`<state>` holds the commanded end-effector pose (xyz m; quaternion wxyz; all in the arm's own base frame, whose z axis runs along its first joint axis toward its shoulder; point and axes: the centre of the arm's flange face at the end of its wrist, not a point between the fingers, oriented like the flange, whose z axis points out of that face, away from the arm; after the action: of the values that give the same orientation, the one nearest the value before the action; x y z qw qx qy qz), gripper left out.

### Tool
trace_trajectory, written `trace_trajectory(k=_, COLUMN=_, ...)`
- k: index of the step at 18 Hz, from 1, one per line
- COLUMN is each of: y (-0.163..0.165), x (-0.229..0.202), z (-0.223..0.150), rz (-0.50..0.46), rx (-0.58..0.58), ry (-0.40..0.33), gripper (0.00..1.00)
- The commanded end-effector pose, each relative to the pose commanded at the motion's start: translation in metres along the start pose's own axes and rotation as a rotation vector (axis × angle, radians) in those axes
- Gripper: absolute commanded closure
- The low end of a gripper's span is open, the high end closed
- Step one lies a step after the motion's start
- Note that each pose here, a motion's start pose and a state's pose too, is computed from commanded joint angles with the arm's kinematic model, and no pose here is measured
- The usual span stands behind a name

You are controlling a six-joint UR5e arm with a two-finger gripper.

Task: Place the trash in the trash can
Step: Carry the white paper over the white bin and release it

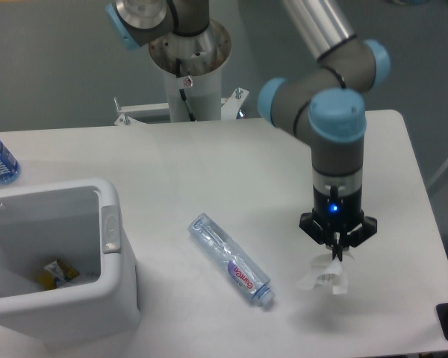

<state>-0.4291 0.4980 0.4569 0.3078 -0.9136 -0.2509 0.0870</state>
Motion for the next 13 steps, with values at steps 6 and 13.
trace_trajectory(k=6, y=-0.043, x=0.108, z=-0.082, rz=-0.184, rx=0.136, ry=0.087, gripper=1.00)
trace_trajectory(k=13, y=-0.036, x=0.264, z=-0.133, rz=-0.105, rx=0.157, ry=0.251, gripper=1.00)
